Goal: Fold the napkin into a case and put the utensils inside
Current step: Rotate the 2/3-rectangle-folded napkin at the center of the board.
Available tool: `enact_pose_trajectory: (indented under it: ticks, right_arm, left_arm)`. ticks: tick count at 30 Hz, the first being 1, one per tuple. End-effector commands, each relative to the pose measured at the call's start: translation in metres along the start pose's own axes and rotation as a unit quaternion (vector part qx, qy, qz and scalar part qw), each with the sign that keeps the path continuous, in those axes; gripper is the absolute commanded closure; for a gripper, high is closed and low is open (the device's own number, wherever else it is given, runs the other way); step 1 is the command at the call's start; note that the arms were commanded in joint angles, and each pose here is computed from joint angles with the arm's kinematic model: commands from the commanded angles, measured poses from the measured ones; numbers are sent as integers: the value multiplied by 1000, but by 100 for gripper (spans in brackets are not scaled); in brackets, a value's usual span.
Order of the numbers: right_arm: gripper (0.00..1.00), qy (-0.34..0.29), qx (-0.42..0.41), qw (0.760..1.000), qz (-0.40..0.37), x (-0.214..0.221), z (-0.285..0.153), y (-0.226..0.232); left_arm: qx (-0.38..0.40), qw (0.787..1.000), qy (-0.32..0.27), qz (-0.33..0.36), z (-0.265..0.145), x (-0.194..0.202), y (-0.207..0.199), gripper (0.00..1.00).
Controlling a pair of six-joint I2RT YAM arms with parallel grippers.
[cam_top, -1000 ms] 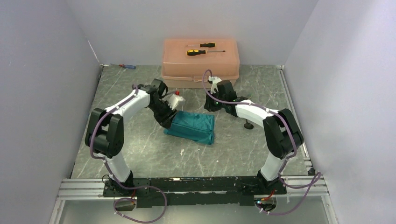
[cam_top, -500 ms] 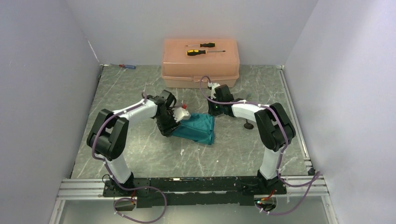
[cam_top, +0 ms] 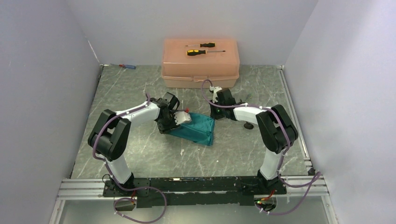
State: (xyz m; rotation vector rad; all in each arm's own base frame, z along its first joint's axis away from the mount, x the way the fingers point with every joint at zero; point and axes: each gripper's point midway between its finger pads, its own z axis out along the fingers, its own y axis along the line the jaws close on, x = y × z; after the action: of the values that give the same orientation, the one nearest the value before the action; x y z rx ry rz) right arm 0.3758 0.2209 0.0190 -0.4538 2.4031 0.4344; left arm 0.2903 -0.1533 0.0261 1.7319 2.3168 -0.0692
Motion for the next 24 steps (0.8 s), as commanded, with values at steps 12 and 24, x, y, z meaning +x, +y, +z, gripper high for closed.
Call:
enact_pose_trajectory:
  ticks: [12, 24]
  right_arm:
    - [89, -5, -26, 997, 68, 47, -58, 23]
    - [90, 60, -60, 991, 101, 130, -84, 85]
  left_arm:
    - [-70, 997, -17, 20, 23, -34, 62, 61]
    - [-92, 994, -55, 0, 39, -86, 105, 63]
